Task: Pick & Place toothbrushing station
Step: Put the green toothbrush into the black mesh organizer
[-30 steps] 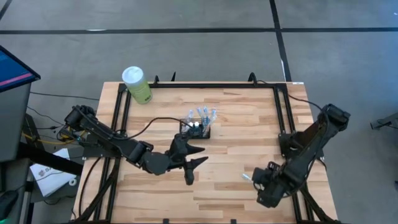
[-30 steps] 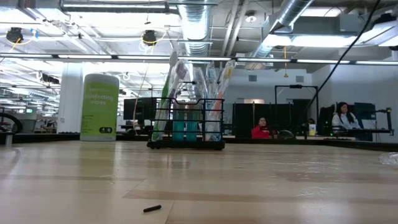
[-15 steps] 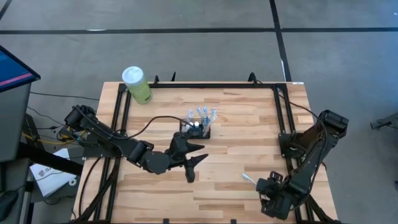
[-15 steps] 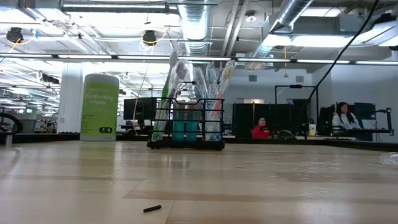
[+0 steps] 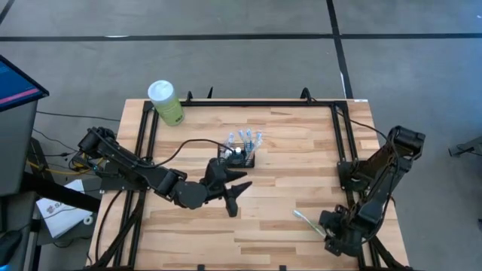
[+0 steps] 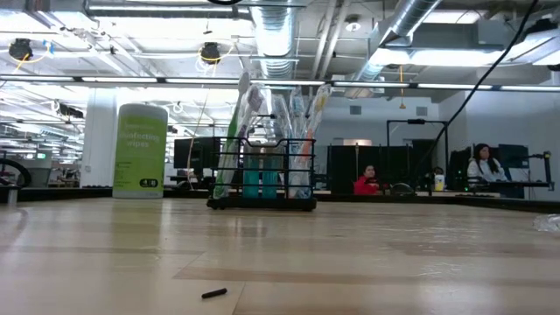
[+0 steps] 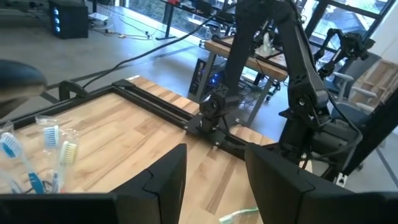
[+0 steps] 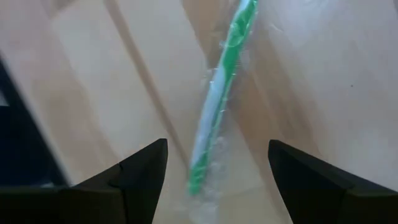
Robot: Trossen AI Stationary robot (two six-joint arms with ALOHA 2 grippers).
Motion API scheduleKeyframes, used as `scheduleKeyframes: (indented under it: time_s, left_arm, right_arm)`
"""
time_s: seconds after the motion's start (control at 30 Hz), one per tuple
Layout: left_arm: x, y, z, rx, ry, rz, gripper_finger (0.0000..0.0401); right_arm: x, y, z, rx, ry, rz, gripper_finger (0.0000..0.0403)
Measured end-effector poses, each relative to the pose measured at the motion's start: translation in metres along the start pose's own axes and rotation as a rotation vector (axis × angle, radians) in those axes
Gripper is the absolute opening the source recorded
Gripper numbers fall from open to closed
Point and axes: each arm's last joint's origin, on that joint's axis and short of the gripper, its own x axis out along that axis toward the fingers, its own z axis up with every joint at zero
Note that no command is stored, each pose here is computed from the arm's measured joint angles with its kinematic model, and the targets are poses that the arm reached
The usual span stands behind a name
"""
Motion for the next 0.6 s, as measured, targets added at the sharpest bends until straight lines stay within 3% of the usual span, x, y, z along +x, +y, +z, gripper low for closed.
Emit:
scheduleKeyframes:
  time_s: [0.13, 0.6]
  left_arm:
    - [0.002, 0.002, 0.001, -0.006, -0.005, 0.014, 0.0159]
    - [0.004, 0.003, 0.002, -0.011, -0.003, 0.012, 0.0159]
  right_arm:
    - [0.006, -0.002, 0.0, -0.052, 0.003, -0.037, 0.027]
    - [0.017, -0.001, 0.007, -0.047, 0.007, -0.079, 0.027]
